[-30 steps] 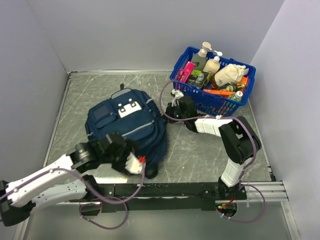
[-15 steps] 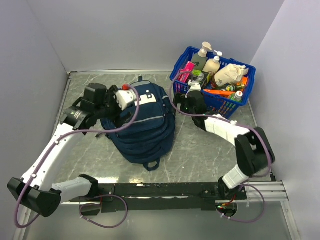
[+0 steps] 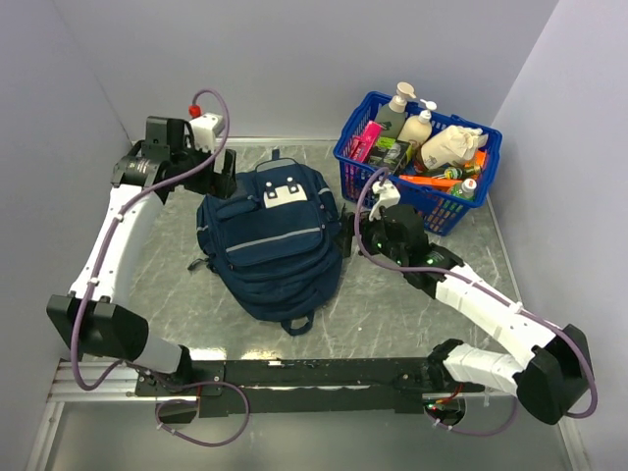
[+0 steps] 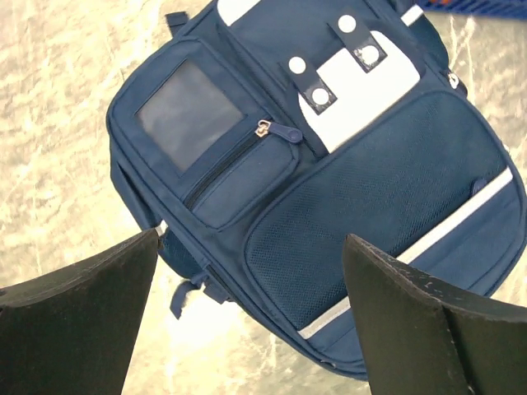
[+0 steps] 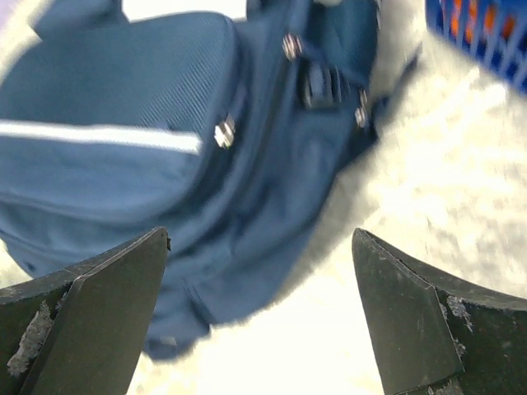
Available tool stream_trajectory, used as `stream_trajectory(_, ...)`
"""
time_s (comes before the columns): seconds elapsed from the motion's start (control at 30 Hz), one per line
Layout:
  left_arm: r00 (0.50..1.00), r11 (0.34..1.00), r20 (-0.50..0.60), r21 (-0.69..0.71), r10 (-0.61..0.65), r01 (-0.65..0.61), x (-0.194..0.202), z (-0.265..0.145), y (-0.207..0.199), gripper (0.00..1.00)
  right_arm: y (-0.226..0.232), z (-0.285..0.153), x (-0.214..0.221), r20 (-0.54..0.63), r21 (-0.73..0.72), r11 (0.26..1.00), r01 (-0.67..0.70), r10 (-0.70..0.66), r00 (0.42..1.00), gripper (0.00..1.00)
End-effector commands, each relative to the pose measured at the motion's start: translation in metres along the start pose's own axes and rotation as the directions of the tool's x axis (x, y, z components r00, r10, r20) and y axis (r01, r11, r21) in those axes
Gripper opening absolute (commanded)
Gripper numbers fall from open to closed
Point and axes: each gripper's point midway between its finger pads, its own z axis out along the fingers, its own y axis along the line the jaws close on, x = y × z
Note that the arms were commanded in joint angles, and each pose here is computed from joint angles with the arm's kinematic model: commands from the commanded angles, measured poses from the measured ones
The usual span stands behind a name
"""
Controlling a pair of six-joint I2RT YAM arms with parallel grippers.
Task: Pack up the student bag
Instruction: Reset both arms
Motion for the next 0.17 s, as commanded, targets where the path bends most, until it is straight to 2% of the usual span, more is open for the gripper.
stream_trajectory(0.0, 0.990, 0.992, 0.091, -0.045, -0.110, 0.115, -0.021, -0.012, 0.003, 0.96, 0.000, -0.019, 0.011, -0.058, -0.009, 1.000, 0.009, -0.010, 0.998, 1.00)
stream_trajectory(0.1, 0.987, 0.989, 0.119, -0.085, -0.108, 0.118, -0.018, -0.009, 0.010, 0.96, 0.004, -0.026, 0.005, -0.032, -0.032, 0.999, 0.013, -0.014, 0.999, 1.00)
stream_trajectory(0.13, 0.988, 0.988, 0.109, -0.099, -0.110, 0.120, -0.010, -0.006, 0.013, 0.96, 0.001, -0.027, 0.009, -0.058, -0.015, 1.000, 0.021, -0.021, 0.998, 1.00)
